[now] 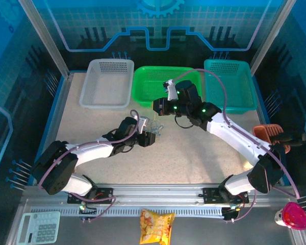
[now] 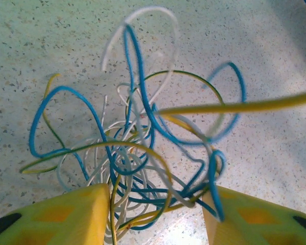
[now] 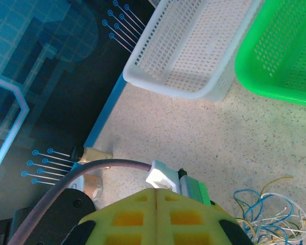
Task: Untangle the cables
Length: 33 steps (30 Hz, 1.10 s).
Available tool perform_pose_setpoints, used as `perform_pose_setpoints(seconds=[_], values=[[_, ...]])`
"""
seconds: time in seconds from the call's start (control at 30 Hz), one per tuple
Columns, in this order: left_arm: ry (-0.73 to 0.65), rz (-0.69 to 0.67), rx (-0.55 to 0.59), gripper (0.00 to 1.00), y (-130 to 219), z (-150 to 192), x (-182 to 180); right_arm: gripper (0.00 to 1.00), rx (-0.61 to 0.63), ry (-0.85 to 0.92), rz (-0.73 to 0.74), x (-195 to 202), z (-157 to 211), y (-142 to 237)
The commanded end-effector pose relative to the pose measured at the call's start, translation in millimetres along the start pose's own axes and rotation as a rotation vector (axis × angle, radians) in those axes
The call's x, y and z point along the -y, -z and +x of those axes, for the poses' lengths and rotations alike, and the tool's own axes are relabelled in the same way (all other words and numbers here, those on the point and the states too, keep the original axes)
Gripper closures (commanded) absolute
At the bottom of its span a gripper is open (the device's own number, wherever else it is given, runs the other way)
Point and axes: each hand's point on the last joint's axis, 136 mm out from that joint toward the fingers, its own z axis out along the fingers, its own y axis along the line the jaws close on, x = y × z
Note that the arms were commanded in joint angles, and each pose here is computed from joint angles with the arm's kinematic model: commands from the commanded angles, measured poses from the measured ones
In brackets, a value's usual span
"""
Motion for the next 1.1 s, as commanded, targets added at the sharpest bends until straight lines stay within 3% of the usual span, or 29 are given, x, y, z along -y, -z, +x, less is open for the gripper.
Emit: perform_pose_setpoints(seconds=[0.0,0.6,0.87,1.07], values=[[-0.012,0.029,-0.010,0.50,-3,5,5,1.00,0.074,0.007,-0.072,-22,-21,17],[0.003,0.015,-0.017,0.48,-3,16,-3,1.00,0.414,-0.072,-0.460,-100,-128,113],[0.005,0.021,0.006,0.46,4,10,1,1.00,0.431,-0.055,-0.474,-107,-130,122],[-0.006,0.035,0.071,0.33,25,-7,11,1.00,0.402,-0.075,-0.427,-92,-119,109]])
